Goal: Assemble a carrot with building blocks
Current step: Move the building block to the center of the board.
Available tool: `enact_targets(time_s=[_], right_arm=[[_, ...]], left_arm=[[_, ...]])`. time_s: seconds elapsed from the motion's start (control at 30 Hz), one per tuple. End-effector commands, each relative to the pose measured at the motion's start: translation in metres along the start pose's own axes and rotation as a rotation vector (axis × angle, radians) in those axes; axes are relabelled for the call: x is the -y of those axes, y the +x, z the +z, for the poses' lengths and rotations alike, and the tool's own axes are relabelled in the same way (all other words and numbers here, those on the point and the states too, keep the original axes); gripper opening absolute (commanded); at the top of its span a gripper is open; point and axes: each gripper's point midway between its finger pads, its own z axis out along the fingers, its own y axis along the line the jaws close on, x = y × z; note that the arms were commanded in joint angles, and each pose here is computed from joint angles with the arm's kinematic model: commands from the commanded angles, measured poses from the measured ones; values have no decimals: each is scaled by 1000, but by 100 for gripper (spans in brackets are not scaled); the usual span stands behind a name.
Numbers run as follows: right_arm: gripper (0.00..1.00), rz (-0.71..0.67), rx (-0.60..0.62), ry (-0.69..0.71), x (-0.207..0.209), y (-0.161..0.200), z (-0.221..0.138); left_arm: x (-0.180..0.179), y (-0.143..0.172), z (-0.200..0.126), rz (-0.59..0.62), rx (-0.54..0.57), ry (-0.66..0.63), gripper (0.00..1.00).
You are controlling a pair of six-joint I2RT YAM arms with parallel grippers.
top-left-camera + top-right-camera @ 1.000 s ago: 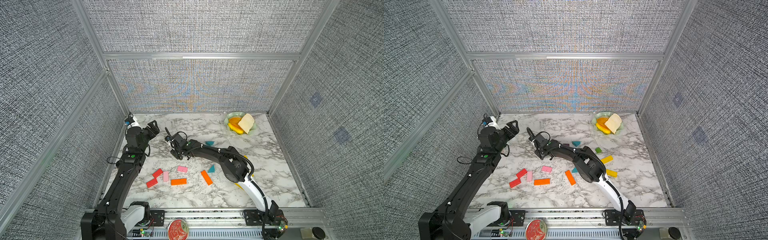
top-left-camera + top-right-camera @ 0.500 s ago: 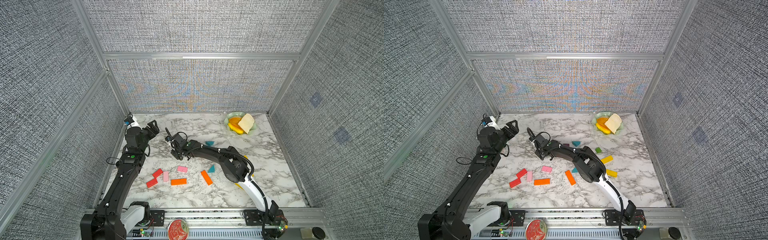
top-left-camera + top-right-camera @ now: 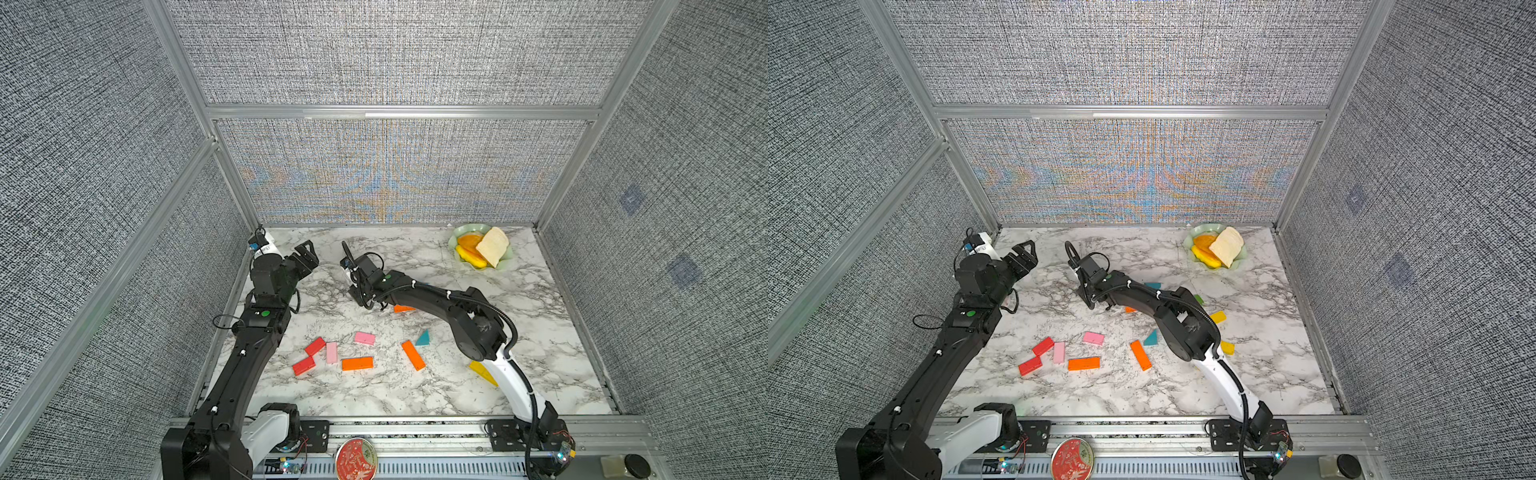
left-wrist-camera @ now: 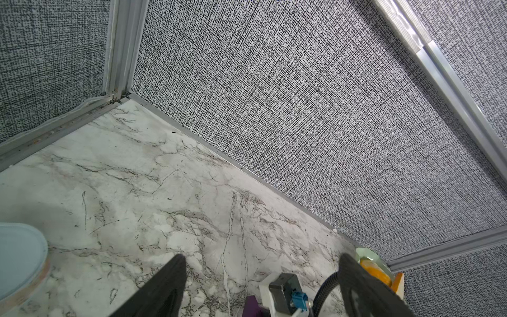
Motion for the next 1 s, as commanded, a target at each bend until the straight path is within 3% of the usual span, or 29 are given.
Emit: enact_targets(time_s=[0.0, 0.17, 0.27, 0.63, 0.97], right_arm=[[15, 21, 14, 24, 12, -7, -3], [15, 51, -4, 33, 24, 2, 7], [15, 55, -57, 0, 18, 25, 20], [15, 16, -107, -50, 3, 46, 27], [25, -18, -112, -67, -8, 47, 19]], left_arm=[[4, -2, 1, -2, 8, 22, 88], [4, -2, 1, -4, 7, 21, 88], [3, -1, 2, -4, 3, 19, 88], [2, 0, 3, -5, 1, 16, 88], [3, 0, 3, -5, 0, 21, 88]])
